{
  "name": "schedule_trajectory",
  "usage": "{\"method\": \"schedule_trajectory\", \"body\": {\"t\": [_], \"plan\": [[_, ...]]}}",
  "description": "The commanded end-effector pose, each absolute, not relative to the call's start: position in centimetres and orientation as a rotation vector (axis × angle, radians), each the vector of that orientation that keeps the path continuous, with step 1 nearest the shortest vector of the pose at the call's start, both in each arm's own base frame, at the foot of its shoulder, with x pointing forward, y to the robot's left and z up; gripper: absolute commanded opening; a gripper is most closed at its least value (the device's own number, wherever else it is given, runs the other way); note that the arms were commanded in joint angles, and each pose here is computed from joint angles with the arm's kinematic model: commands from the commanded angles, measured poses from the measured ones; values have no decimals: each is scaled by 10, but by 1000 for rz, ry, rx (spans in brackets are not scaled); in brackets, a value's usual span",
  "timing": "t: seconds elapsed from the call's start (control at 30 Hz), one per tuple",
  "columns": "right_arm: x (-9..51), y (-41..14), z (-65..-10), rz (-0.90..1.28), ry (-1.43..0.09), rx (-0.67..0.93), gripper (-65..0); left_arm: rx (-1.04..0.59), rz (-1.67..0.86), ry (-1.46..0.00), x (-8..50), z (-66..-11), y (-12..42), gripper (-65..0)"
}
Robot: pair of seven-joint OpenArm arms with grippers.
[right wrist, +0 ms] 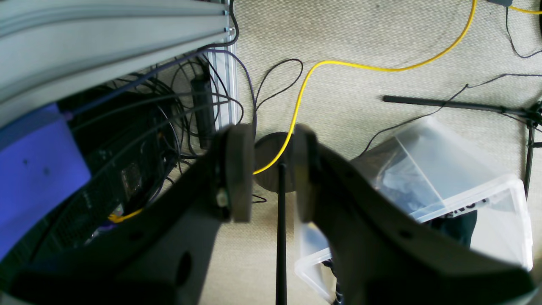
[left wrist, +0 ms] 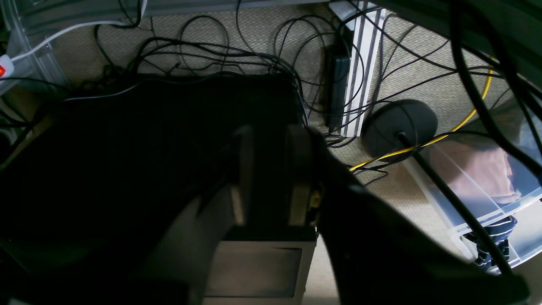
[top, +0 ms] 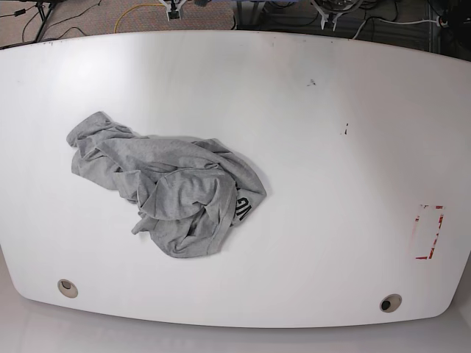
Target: Layout the t-shirt on the table in an organized manner, then fold the t-shirt properly
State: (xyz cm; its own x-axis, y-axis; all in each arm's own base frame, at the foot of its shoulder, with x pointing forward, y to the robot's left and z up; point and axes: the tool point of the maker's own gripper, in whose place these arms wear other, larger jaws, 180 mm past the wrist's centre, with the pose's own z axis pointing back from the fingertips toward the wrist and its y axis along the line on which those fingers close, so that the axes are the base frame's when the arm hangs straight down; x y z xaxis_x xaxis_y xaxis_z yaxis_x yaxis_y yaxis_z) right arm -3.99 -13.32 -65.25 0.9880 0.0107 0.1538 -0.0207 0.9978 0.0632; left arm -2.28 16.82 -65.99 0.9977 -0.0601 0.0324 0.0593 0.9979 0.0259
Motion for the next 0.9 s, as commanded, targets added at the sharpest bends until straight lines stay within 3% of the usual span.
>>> {"method": "schedule_trajectory", "body": {"t": [0.0,0.87], "plan": [[-42,-135,-651,14,-162,63,-491,33,-62,-37,-23,-660,170,-535],[-45,-136,-651,14,-156,62,-490,34,-64,-20,-29,-659,172,-535]]}}
